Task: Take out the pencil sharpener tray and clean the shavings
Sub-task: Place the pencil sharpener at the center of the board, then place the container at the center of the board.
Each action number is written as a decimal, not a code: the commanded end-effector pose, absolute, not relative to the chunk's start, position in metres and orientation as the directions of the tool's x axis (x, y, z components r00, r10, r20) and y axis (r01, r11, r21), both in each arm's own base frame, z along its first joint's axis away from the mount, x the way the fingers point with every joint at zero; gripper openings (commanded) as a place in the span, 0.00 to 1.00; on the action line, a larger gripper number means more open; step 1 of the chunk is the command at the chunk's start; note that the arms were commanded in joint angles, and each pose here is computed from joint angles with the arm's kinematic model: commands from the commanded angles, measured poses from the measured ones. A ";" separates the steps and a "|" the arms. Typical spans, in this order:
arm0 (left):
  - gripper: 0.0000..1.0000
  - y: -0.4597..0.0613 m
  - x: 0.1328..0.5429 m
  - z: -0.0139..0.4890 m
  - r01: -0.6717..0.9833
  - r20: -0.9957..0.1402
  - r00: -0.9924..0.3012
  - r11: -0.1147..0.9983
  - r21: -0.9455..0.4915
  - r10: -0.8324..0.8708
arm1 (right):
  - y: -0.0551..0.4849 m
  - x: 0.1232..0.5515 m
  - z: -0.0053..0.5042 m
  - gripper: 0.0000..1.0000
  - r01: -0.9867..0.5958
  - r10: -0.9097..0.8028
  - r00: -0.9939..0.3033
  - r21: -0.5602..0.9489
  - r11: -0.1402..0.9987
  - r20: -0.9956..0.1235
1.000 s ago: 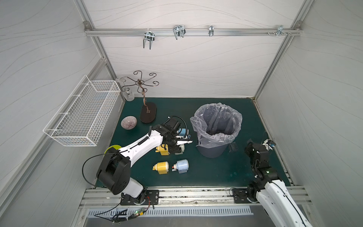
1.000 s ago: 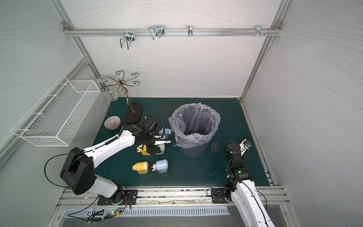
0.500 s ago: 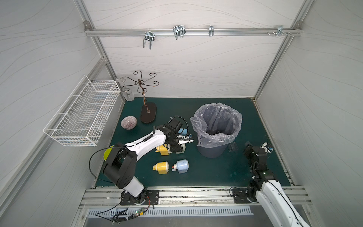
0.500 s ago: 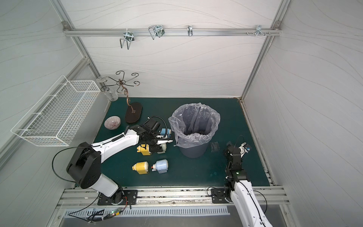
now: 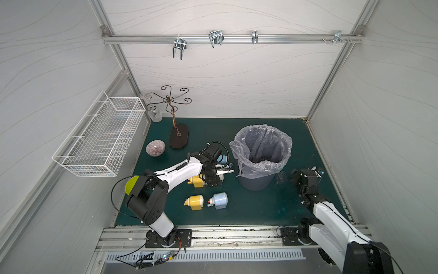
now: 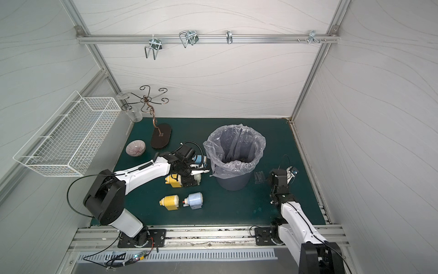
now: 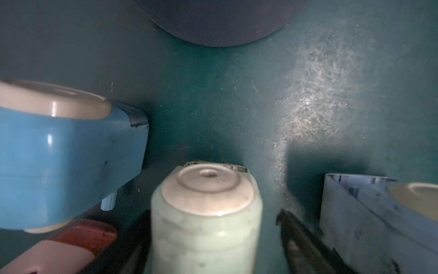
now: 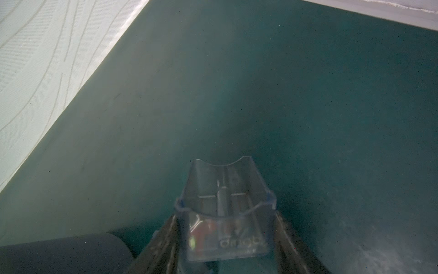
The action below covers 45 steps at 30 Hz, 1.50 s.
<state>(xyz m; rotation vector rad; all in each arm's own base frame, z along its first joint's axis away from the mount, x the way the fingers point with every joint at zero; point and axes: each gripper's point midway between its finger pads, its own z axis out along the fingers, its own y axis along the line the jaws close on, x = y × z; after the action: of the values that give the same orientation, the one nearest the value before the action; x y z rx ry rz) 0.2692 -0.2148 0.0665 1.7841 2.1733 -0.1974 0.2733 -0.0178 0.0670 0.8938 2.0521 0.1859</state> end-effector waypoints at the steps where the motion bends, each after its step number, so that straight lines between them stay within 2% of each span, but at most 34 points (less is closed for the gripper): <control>1: 0.99 -0.221 0.274 0.072 0.974 -0.353 -0.140 0.193 0.121 0.925 | -0.019 0.277 0.066 0.00 0.538 0.655 -0.375 0.422 0.730 -0.655; 10: 0.99 -0.222 0.276 0.081 0.967 -0.377 -0.147 0.212 0.139 0.915 | -0.012 0.293 0.056 0.00 0.539 0.641 -0.445 0.384 0.750 -0.625; 11: 0.99 -0.223 0.276 0.083 0.967 -0.381 -0.148 0.214 0.139 0.913 | -0.013 0.292 0.055 0.02 0.550 0.642 -0.452 0.374 0.747 -0.619; 13: 0.99 -0.224 0.276 0.086 0.965 -0.392 -0.150 0.221 0.143 0.908 | -0.014 0.289 0.052 0.14 0.574 0.647 -0.470 0.349 0.741 -0.600; 14: 0.99 -0.224 0.276 0.087 0.964 -0.396 -0.151 0.224 0.144 0.906 | -0.014 0.287 0.050 0.16 0.578 0.649 -0.478 0.344 0.740 -0.592; 22: 0.99 -0.224 0.279 0.103 0.953 -0.421 -0.157 0.249 0.173 0.893 | -0.009 0.269 0.035 0.23 0.637 0.705 -0.509 0.336 0.694 -0.494; 27: 0.99 -0.221 0.283 0.116 0.937 -0.440 -0.168 0.282 0.207 0.882 | -0.010 0.254 0.028 0.46 0.674 0.724 -0.521 0.302 0.674 -0.452; 32: 0.99 -0.223 0.289 0.133 0.912 -0.497 -0.187 0.338 0.233 0.847 | -0.013 0.245 0.033 0.57 0.689 0.727 -0.519 0.283 0.667 -0.450; 34: 0.99 -0.223 0.293 0.140 0.897 -0.519 -0.202 0.370 0.242 0.831 | -0.016 0.242 0.038 0.65 0.698 0.726 -0.517 0.268 0.664 -0.452; 40: 1.00 -0.218 0.303 0.157 0.858 -0.582 -0.256 0.459 0.231 0.772 | -0.015 0.239 0.048 0.73 0.692 0.725 -0.516 0.278 0.667 -0.455; 45: 1.00 -0.211 0.309 0.167 0.825 -0.629 -0.295 0.524 0.213 0.719 | -0.013 0.235 0.056 0.75 0.683 0.724 -0.530 0.283 0.673 -0.442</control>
<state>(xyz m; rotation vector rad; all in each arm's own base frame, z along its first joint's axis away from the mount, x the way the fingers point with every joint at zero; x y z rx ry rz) 0.3004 -0.2105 0.1503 1.3477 2.1086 -0.1672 0.2404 -0.0121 0.0483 1.0737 2.3375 0.1038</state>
